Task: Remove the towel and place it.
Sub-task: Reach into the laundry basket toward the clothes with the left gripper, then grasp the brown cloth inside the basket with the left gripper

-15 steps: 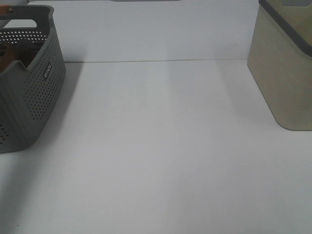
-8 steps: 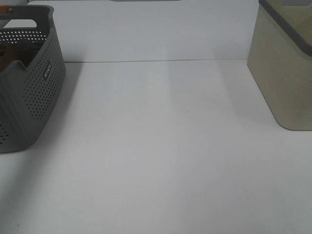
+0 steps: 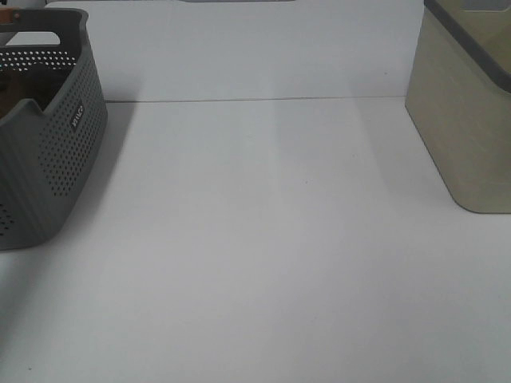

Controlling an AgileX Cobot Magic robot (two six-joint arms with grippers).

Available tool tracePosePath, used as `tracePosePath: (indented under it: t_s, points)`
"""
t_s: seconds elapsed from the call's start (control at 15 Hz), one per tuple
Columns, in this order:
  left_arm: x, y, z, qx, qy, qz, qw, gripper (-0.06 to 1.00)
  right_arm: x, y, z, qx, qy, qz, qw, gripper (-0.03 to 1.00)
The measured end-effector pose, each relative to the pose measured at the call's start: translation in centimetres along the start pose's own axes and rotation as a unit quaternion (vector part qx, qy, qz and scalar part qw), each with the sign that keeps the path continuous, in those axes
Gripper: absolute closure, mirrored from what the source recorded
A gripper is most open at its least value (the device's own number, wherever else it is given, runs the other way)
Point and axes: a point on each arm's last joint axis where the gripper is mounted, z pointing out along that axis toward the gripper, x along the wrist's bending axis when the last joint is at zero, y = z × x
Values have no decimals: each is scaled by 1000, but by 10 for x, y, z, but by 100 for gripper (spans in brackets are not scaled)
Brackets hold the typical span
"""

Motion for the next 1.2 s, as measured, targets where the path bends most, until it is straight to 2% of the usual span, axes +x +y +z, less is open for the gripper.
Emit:
tracePosePath:
  t_s: [0.2,0.4,0.67,1.2]
  points:
    - [11,5,31,-4,4,-21,1000,26,0,0,0,0,0,0,1000,41]
    - [6,7,48,-21,-1,-17,1000,26,0,0,0,0,0,0,1000,41]
    - [-1,2,78,-13,2,-10,1000,29,0,0,0,0,0,0,1000,41]
    - [-3,0,95,-12,18,-16,1000,30,0,0,0,0,0,0,1000,41]
